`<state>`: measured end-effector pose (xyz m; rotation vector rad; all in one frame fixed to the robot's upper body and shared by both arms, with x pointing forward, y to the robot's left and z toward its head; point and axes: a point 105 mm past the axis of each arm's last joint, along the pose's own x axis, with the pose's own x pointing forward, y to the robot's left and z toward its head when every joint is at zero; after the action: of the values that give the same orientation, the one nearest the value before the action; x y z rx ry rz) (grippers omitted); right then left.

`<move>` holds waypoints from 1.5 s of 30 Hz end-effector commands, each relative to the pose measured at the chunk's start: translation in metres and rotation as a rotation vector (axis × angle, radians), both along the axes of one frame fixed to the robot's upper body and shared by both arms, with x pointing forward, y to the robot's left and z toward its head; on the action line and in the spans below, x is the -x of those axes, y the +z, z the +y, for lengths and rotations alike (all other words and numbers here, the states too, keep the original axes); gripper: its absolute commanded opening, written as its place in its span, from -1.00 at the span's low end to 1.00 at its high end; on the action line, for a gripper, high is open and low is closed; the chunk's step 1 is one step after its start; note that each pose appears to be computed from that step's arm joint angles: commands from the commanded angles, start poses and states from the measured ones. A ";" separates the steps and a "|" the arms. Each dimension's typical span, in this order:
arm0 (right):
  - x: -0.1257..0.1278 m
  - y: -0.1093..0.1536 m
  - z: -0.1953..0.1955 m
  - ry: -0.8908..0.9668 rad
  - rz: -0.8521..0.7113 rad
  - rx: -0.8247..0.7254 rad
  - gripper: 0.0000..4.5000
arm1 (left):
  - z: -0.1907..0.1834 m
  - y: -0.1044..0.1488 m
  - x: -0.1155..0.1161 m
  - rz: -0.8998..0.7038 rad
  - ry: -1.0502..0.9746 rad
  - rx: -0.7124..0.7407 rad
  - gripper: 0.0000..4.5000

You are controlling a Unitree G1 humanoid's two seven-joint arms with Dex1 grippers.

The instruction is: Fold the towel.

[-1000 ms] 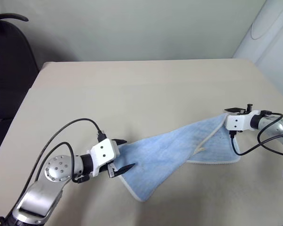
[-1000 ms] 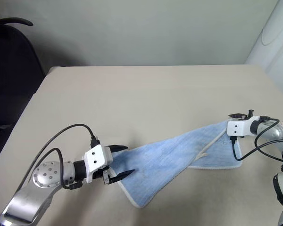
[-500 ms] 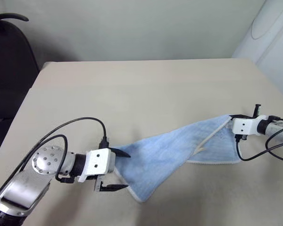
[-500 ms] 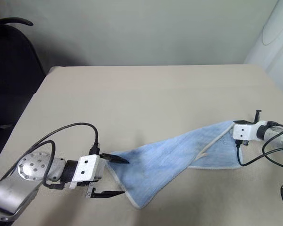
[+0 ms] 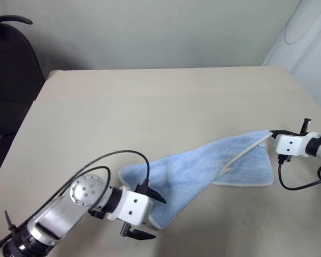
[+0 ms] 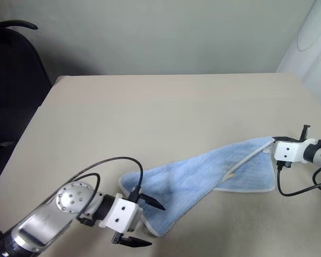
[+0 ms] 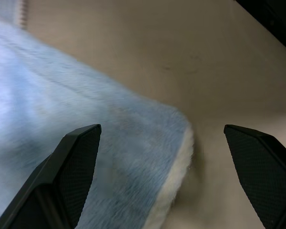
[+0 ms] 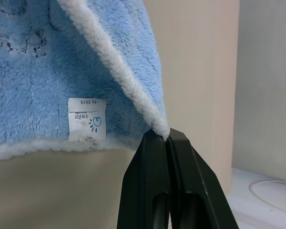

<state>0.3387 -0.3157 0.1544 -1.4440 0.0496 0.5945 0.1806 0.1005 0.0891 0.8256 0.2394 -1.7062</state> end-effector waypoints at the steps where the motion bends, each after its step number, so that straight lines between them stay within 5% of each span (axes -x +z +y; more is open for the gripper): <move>1: 0.005 0.025 -0.002 -0.002 -0.052 -0.011 -0.99 | -0.007 -0.002 0.006 -0.027 -0.018 0.000 1.00; 7: 0.013 0.024 -0.001 -0.010 -0.041 -0.019 -0.99 | -0.009 -0.005 0.007 -0.017 -0.006 -0.008 1.00; 9: 0.015 0.022 -0.001 -0.012 -0.037 -0.022 -1.00 | -0.010 -0.006 0.007 -0.012 0.003 -0.006 0.83; 19: 0.022 0.022 -0.001 -0.031 -0.039 -0.031 -1.00 | -0.015 -0.002 -0.005 -0.026 0.077 0.064 -0.80; 21: 0.023 0.022 -0.001 -0.035 -0.040 -0.032 -1.00 | -0.015 0.001 -0.006 -0.018 0.092 0.085 -0.98; 31: 0.021 0.020 -0.003 -0.047 -0.045 -0.035 -1.00 | -0.004 0.017 -0.005 0.048 0.148 0.138 -0.98; 43: 0.019 0.016 -0.001 -0.049 -0.048 -0.042 -1.00 | 0.010 0.016 -0.016 -0.003 0.164 0.086 0.85; 45: 0.019 0.016 -0.001 -0.051 -0.050 -0.042 -1.00 | 0.009 0.016 -0.012 0.006 0.137 0.083 0.85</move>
<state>0.3180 -0.3150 0.1575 -1.4048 0.0729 0.5585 0.1968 0.1120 0.0988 0.7059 0.2632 -1.5501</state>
